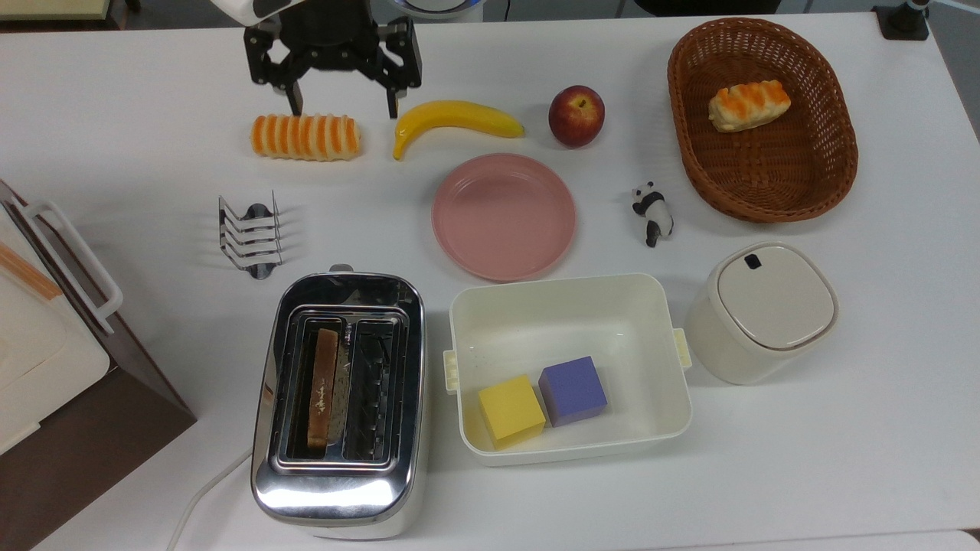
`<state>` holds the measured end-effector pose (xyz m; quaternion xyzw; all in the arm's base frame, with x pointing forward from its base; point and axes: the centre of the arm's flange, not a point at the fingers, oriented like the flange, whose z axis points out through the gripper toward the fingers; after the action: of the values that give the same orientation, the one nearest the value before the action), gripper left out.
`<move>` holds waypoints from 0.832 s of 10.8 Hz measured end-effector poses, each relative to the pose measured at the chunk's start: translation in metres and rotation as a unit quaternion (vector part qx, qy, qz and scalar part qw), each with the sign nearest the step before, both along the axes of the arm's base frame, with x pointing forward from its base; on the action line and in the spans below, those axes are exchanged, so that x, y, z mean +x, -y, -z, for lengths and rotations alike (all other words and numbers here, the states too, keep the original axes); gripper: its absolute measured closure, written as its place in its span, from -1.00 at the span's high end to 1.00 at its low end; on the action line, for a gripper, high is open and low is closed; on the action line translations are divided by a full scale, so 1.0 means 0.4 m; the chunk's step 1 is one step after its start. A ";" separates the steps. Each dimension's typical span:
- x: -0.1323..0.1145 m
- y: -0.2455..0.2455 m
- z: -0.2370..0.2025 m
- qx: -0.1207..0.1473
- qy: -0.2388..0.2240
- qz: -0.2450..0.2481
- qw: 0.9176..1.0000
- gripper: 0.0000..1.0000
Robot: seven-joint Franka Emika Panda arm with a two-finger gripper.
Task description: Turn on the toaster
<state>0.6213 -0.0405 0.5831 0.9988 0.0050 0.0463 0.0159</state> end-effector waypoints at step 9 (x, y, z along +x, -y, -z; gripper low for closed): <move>0.095 0.046 0.110 -0.001 0.044 0.002 0.999 -0.62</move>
<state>0.6593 -0.0587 0.5389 0.9958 0.0024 0.0900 0.0170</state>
